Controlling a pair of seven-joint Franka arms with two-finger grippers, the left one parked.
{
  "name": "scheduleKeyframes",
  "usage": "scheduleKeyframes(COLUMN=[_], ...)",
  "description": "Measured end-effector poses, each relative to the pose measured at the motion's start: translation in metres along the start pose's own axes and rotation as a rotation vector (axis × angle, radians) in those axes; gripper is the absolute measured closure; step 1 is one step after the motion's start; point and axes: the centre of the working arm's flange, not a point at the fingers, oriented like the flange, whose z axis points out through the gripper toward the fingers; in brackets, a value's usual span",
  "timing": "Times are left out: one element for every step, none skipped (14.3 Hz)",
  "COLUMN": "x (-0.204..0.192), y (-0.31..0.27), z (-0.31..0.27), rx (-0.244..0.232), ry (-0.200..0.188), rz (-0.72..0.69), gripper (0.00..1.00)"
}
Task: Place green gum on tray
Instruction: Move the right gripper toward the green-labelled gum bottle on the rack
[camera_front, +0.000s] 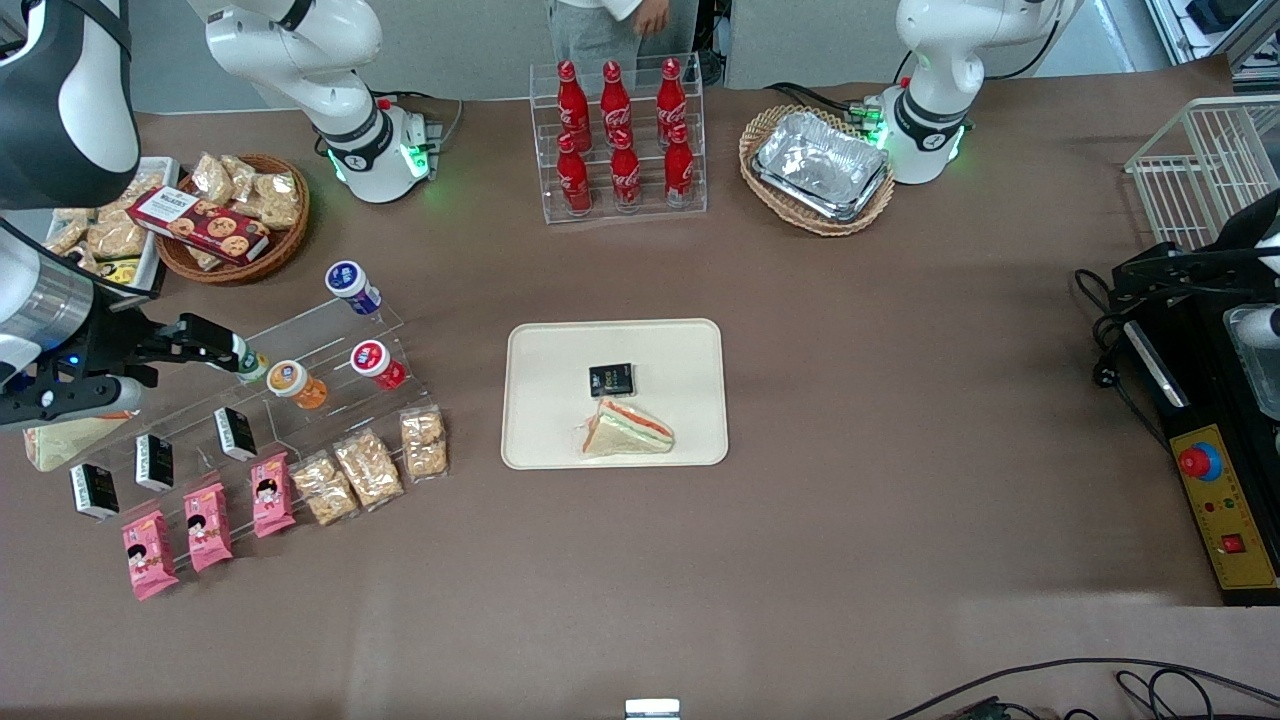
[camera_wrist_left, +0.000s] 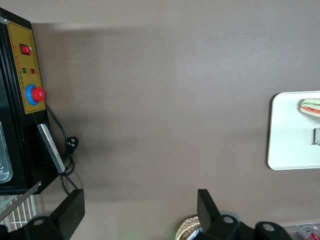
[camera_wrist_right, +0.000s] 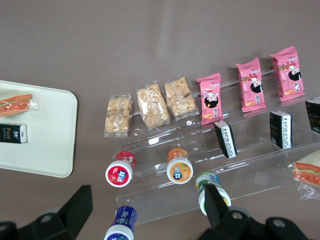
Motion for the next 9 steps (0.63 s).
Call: scheduleKeyframes(x=[-0.003,-0.006,-0.010,-0.014,-0.019,-0.025,-0.032,-0.039,-0.047], y=[0.003,0.007,0.015,0.027,0.040,0.052,0.061,0.067,0.071], z=[-0.004,-0.008,-0.012,-0.015,-0.019,-0.022,-0.027,-0.032,-0.037], rx=[0.000,-0.001,-0.002,-0.003,-0.003,-0.002,0.002,0.007,0.013], ry=[0.002,0.005,0.006,0.006,0.006,0.004,-0.002,-0.010,-0.016], rz=[-0.017,-0.044,-0.074,-0.105,-0.132,-0.149,-0.155,-0.150,-0.144], gripper=[0.00,0.00,0.00,0.00,0.00,0.00,0.00,0.00,0.00])
